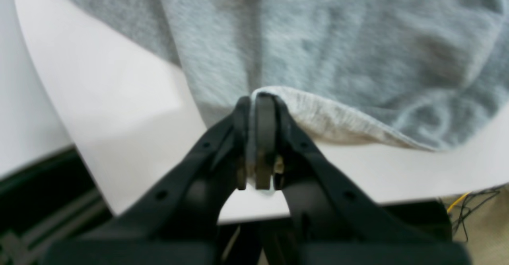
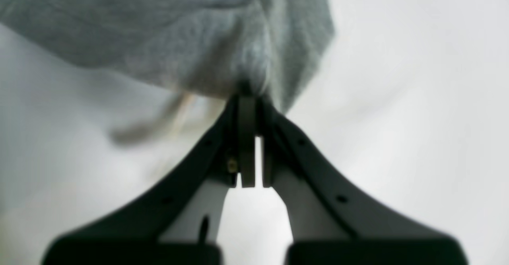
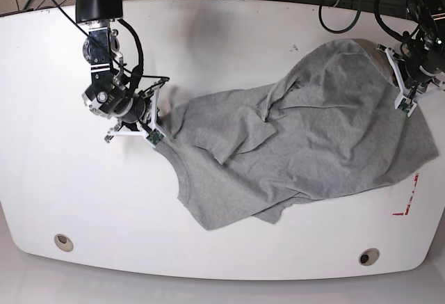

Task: Layout the t-shirt on the table in an organized manner, then fold the t-shirt properly
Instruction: 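Pull the grasped edge with the right gripper away from the left gripper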

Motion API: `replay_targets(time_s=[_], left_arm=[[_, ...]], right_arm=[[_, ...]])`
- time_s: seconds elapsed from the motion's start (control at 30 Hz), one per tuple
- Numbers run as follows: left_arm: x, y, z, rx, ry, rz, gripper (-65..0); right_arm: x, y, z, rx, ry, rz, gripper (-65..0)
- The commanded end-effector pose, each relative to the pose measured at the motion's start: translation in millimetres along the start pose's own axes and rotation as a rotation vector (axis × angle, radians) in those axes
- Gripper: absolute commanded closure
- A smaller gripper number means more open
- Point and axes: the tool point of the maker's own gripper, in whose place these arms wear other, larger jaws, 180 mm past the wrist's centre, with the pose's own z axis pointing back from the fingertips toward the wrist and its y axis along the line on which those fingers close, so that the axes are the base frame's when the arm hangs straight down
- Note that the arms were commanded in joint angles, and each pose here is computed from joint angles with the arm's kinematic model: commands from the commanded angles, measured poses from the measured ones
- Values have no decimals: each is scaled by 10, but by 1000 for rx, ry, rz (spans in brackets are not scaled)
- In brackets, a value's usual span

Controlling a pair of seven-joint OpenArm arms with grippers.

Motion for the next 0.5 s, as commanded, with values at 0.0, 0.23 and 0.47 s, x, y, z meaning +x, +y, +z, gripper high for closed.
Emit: replay_targets(time_s=[0.0,0.23,0.47], left_arm=[[116,97,62,28,-36,-18,-1],[235,161,76,42,-56,-39,-1],[294,182,80,47,-69,-42,-1]], right_arm=[[-1,-114,143,-41,-26,-4,0],[-86,5,263,-48,-16,7,-3],[-83,11,325,-61,-13,17,-163]])
